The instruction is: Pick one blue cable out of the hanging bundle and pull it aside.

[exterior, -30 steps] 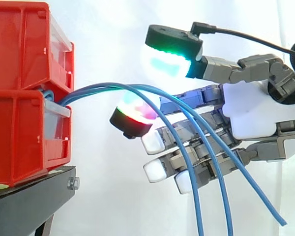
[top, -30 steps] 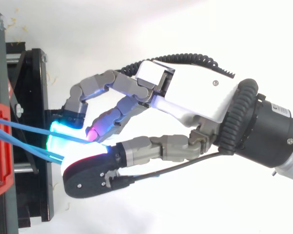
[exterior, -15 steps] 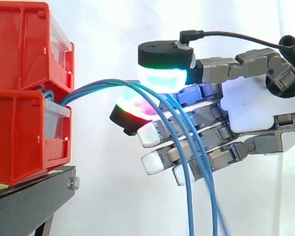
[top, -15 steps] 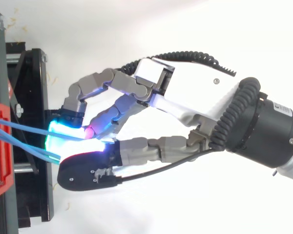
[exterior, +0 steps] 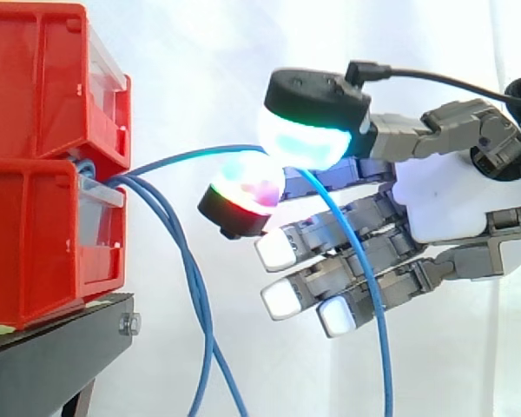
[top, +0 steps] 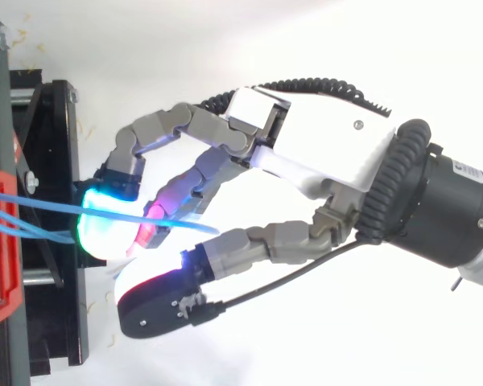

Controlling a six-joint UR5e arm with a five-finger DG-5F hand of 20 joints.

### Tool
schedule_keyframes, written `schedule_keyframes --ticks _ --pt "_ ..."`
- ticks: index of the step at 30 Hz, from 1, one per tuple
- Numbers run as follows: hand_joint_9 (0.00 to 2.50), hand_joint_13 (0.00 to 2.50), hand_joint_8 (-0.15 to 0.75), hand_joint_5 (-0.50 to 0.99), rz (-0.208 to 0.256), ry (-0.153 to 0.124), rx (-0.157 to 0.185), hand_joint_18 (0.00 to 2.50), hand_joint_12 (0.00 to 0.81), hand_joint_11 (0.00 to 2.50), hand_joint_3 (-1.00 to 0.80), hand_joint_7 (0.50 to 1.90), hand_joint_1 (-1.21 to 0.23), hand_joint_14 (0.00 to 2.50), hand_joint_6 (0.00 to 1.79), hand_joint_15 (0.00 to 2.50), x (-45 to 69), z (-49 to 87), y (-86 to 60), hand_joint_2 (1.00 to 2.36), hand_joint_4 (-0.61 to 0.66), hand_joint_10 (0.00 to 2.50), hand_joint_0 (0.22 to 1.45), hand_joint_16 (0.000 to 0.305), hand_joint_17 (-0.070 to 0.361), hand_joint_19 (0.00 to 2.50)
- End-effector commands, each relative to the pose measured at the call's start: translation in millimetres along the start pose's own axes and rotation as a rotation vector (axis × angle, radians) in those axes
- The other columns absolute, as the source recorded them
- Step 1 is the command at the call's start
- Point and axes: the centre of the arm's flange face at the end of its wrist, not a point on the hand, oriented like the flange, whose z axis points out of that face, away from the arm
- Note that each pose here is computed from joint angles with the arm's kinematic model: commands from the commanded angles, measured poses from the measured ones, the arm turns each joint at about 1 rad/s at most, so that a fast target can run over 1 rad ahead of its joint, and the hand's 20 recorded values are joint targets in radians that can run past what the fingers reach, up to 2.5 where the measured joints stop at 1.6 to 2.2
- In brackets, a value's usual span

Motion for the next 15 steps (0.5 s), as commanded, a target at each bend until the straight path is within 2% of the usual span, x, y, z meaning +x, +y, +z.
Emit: schedule_keyframes --ticks 1,6,8,10,15 --pt "1.15 0.91 0.266 -0.03 -0.003 -0.002 0.013 0.85 0.431 0.17 -0.5 0.93 -0.7 0.02 0.83 0.43 -2.8 -0.6 -1.1 1.0 -0.05 0.01 0.39 0.066 0.147 0.7" --pt "1.12 0.87 0.268 -0.04 -0.002 -0.004 0.032 0.78 0.417 0.19 -0.5 0.91 -0.49 0.02 0.82 0.44 -4.9 -1.7 -3.9 1.0 -0.02 0.01 0.44 0.063 0.142 0.74" --pt "1.1 0.85 0.257 -0.05 0.001 -0.004 0.038 0.73 0.403 0.19 -0.5 0.9 -0.47 0.02 0.83 0.45 -5.6 -2.8 -3.6 1.0 -0.02 0.01 0.49 0.06 0.134 0.75" --pt "1.08 0.83 0.249 -0.05 0.003 -0.004 0.039 0.7 0.388 0.22 -0.5 0.92 -0.51 0.02 0.83 0.46 -5.7 -2.9 -3.7 1.0 -0.01 0.01 0.54 0.056 0.126 0.77" --pt "1.08 0.86 0.28 -0.06 0.005 -0.004 0.039 0.75 0.412 0.24 -0.29 1.03 -0.66 0.02 0.83 0.45 -5.7 -2.9 -3.7 1.01 0.04 0.01 0.58 0.061 0.137 0.75"
